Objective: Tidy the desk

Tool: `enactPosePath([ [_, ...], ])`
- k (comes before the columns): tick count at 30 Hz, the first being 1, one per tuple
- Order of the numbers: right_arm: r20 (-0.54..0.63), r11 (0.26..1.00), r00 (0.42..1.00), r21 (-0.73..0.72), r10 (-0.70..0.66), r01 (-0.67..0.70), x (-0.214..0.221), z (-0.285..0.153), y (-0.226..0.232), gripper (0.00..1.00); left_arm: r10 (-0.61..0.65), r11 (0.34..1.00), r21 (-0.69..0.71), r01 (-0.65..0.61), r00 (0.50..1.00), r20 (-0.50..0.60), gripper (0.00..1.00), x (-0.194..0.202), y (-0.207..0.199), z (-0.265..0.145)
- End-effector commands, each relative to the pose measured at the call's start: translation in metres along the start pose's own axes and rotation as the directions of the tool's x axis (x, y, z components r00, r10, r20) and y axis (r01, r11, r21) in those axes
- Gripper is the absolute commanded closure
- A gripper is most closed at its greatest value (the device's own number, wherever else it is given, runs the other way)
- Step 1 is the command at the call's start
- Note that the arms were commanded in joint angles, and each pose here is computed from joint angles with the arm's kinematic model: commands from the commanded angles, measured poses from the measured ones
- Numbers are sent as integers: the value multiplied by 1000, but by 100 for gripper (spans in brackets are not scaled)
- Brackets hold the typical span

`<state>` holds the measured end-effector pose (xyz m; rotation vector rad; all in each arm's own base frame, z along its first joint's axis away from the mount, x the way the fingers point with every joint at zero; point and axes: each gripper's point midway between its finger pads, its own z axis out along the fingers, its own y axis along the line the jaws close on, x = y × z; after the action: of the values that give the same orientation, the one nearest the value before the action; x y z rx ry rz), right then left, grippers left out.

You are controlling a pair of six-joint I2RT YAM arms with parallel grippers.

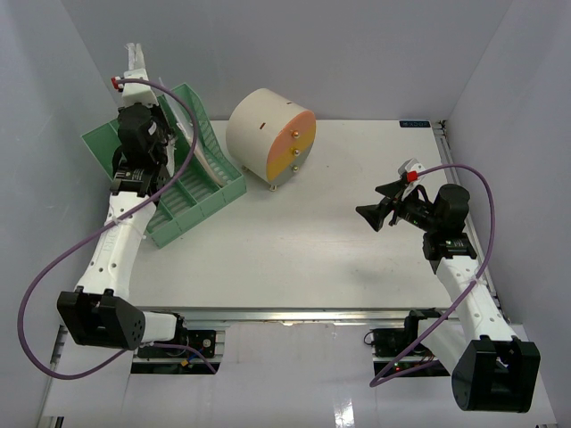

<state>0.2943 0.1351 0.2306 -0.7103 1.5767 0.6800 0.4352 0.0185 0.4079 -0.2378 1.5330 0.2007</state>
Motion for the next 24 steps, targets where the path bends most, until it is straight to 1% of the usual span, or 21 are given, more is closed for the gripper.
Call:
enactPosePath([
  [1, 32, 999, 998, 20, -45, 44, -10, -1, -5, 10, -97, 994, 63, 93, 993, 69, 100, -24, -10, -2],
  [7, 31, 999, 998, 23, -47, 46, -10, -1, -6, 10, -109, 991, 81, 104, 993, 52, 100, -17, -19, 12],
  [14, 29, 999, 999, 27, -46, 46, -9, -1, -7, 10, -121, 986, 118, 114, 991, 57, 100, -25, -28, 17],
  [19, 27, 999, 999, 29, -46, 46, -8, 0, -8, 10, -158, 976, 159, 146, 985, 68, 100, -37, -35, 14],
  [24, 23, 999, 999, 32, -45, 44, -7, 0, -8, 10, -215, 959, 210, 192, 972, 91, 100, -59, -41, 2],
])
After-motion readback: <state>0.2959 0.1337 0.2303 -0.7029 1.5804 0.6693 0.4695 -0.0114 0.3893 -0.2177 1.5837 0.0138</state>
